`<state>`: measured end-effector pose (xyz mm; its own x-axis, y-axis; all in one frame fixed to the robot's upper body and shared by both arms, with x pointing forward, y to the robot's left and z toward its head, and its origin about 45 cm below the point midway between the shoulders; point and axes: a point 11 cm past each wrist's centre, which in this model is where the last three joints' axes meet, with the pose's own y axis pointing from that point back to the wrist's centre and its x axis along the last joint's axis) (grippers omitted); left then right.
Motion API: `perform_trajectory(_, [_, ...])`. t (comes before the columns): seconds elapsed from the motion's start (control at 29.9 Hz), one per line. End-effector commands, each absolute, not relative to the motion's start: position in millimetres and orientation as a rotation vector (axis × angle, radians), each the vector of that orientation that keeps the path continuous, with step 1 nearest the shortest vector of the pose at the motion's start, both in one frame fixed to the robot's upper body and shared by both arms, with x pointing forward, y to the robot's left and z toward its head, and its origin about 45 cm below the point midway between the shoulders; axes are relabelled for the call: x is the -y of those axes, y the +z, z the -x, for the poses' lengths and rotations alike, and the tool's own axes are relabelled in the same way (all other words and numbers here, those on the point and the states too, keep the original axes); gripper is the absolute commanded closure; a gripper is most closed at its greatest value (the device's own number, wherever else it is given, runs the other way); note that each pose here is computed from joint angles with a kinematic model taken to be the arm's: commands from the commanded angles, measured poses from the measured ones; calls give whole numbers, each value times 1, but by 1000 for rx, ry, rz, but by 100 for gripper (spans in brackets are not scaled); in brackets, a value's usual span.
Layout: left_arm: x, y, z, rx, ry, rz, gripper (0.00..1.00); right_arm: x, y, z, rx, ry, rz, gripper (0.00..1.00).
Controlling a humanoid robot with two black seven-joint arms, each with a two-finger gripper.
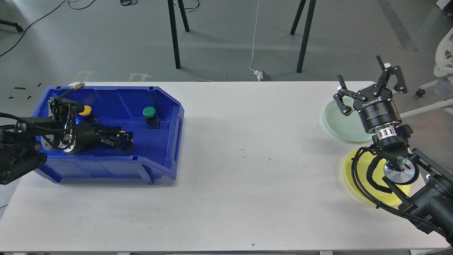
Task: Pass button and place on color plate
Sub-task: 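Hold the yellow button in the left gripper and lift it from the bin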
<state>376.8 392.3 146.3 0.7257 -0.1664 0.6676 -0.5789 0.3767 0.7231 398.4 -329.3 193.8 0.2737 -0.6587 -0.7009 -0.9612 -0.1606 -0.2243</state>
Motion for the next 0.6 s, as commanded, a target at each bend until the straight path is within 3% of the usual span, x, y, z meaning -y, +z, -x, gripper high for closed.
perform_trajectory(0.0, [-392, 147, -377, 753, 299, -1180, 54, 330, 192, -397, -1462, 602, 1899, 0])
perform_trajectory(0.57, [-389, 153, -382, 767, 303, -1171, 58, 332, 194, -398, -1461, 597, 1887, 0])
